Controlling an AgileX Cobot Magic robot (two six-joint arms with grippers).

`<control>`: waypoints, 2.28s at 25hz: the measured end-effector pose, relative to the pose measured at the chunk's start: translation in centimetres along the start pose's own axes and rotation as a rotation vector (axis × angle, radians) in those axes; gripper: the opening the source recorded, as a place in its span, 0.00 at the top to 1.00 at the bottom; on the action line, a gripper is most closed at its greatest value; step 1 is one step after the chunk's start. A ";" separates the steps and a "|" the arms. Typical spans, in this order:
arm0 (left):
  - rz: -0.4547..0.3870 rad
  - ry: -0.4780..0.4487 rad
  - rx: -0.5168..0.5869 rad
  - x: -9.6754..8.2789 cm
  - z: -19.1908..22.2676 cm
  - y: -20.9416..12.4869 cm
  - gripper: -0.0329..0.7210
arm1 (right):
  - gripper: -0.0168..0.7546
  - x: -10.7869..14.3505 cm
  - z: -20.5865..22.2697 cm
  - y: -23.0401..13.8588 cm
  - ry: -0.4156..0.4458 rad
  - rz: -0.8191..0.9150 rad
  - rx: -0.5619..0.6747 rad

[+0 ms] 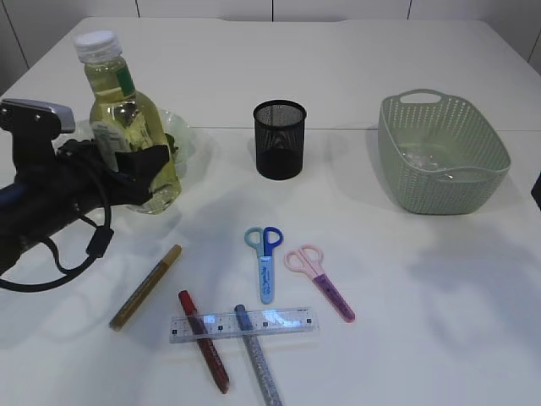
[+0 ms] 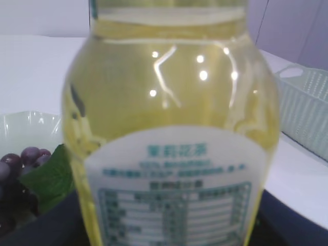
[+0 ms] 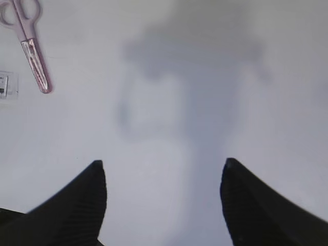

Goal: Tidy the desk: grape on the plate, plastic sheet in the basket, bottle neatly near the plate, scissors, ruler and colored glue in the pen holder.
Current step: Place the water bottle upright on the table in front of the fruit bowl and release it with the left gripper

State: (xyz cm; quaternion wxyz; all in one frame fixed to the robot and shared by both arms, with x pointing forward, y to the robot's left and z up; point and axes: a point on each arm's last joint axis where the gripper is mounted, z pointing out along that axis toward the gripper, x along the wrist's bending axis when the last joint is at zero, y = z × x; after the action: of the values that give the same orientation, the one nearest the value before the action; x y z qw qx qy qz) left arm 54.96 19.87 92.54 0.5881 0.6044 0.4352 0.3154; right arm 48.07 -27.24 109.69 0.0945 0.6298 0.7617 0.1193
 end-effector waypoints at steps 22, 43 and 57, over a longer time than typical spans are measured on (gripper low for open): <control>0.159 -0.056 0.090 1.3 5.6 -6.8 0.36 | 0.27 0.0 0.0 0.0 0.000 0.000 0.000; 0.170 -0.061 0.055 1.5 6.5 -7.4 0.17 | 0.27 0.0 0.0 0.0 0.000 0.000 -0.002; 0.191 -0.070 -0.012 1.1 6.5 -4.5 0.16 | 0.27 0.0 0.0 0.0 0.000 0.000 -0.004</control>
State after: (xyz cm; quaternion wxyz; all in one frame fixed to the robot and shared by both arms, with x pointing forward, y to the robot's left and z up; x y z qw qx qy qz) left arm 60.50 17.70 87.22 0.5739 0.6503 0.3528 0.3511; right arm 48.11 -27.24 109.70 0.0958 0.6296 0.7615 0.1206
